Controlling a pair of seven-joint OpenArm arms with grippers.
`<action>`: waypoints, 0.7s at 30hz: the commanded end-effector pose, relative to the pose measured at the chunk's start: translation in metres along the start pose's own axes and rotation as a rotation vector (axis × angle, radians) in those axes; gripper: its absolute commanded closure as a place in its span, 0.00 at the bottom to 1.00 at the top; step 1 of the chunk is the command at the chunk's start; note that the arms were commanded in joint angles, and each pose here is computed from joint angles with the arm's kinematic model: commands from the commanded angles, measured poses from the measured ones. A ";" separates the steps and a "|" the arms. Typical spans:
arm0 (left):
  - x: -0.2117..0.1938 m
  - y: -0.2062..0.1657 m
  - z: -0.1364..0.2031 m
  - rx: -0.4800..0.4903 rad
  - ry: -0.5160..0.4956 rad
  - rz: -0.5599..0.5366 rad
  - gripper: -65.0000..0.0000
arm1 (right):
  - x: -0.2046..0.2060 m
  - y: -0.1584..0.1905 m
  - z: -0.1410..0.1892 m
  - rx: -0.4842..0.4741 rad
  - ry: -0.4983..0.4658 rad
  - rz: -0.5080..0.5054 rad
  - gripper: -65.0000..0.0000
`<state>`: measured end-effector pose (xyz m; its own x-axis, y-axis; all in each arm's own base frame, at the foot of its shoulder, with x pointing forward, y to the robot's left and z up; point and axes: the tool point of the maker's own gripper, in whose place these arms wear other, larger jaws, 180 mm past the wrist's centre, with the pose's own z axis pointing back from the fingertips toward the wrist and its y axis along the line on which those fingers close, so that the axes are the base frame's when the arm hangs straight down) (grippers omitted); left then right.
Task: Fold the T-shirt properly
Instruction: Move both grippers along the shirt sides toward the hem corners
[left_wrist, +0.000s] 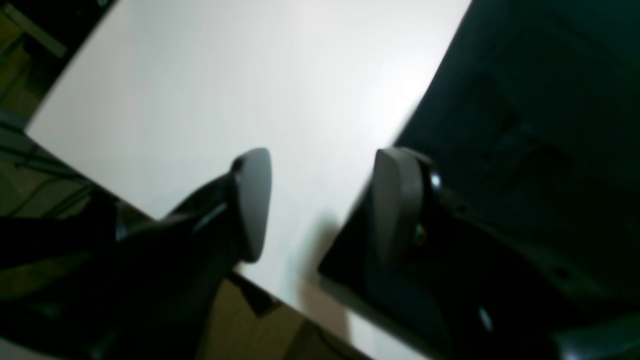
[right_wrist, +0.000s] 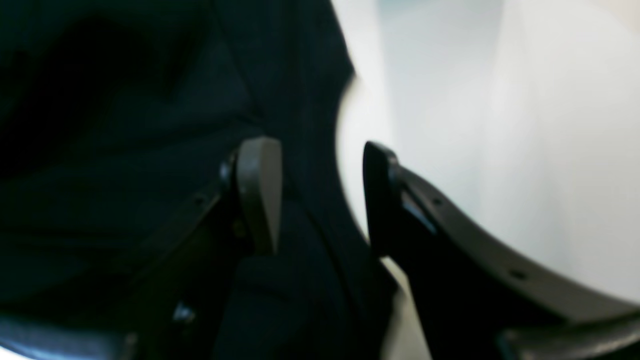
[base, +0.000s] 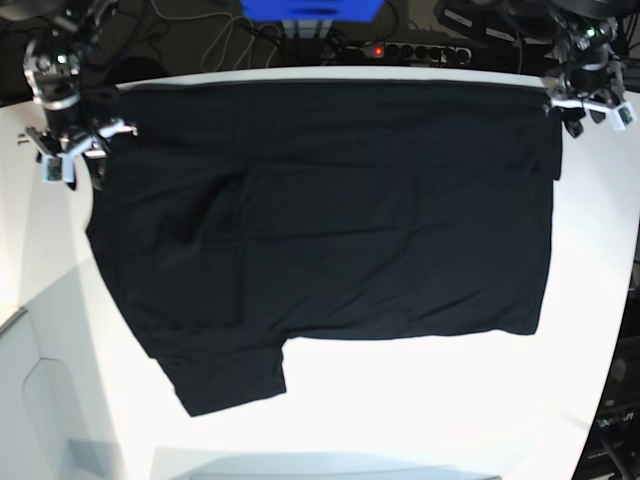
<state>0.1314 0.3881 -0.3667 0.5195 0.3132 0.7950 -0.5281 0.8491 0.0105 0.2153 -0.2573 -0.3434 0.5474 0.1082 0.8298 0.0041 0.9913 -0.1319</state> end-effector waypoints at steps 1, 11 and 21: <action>0.028 -0.005 0.000 -0.008 -0.088 -0.007 0.51 | 0.018 0.003 -0.004 0.022 -0.044 0.018 0.58; 0.106 -0.042 -0.023 -0.069 -0.287 0.061 0.51 | 0.099 0.024 -0.082 0.117 -0.072 0.038 0.58; 0.138 -0.100 -0.079 -0.122 -0.257 -0.076 0.47 | 0.140 0.031 -0.176 0.248 -0.079 -0.061 0.58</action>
<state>0.3029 0.3719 -0.3290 0.4167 0.1781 0.8914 -0.3968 0.9179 0.0022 0.4275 -0.2230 -0.3509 0.5471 0.0399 0.8361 -0.1693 0.9835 0.0638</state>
